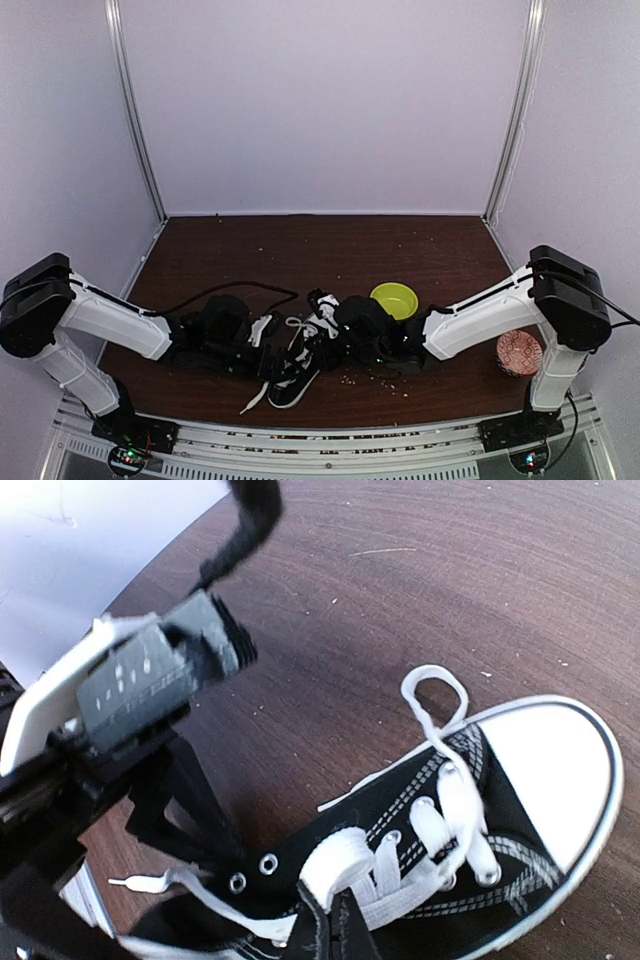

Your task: Tie the shoes

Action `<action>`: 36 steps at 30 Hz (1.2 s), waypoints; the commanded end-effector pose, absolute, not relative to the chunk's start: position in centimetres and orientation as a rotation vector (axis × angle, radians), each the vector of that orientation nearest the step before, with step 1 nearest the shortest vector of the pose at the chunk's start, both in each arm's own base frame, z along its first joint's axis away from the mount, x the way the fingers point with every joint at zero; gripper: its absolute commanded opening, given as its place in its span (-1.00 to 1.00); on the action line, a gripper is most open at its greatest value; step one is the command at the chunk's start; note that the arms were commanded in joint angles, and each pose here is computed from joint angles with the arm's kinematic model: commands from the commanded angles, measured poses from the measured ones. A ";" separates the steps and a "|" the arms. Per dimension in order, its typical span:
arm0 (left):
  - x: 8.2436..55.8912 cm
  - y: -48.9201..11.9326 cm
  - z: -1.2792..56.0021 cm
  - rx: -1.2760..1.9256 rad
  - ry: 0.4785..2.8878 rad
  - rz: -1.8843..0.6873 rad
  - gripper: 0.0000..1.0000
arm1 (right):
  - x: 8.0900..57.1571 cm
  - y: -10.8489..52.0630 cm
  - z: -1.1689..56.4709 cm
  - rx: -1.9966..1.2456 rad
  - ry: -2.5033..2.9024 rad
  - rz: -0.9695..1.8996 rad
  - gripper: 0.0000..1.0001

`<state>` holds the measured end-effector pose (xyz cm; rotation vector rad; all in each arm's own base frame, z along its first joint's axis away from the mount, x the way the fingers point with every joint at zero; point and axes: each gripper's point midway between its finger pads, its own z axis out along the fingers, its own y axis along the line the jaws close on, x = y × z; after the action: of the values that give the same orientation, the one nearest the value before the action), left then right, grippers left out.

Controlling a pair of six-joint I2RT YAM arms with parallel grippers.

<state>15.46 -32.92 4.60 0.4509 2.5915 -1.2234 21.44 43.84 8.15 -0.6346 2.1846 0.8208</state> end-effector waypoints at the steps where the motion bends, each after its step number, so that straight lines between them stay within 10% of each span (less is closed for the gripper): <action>1: 13.6 -36.3 6.8 0.556 2.513 -1.425 0.80 | 22.1 43.0 9.9 -0.576 2.145 0.817 -1.00; 14: 21.7 -29.5 10.3 0.647 2.336 -0.873 0.85 | 21.9 42.5 9.9 -0.571 2.150 0.822 -1.00; 36: 28.0 -31.4 4.9 1.097 2.236 -0.558 0.09 | 22.3 42.0 9.8 -0.539 2.153 0.846 -1.00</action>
<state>27.26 -30.49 4.47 1.0424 2.2845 -0.5494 21.77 42.16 8.09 -0.5797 2.1915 0.8166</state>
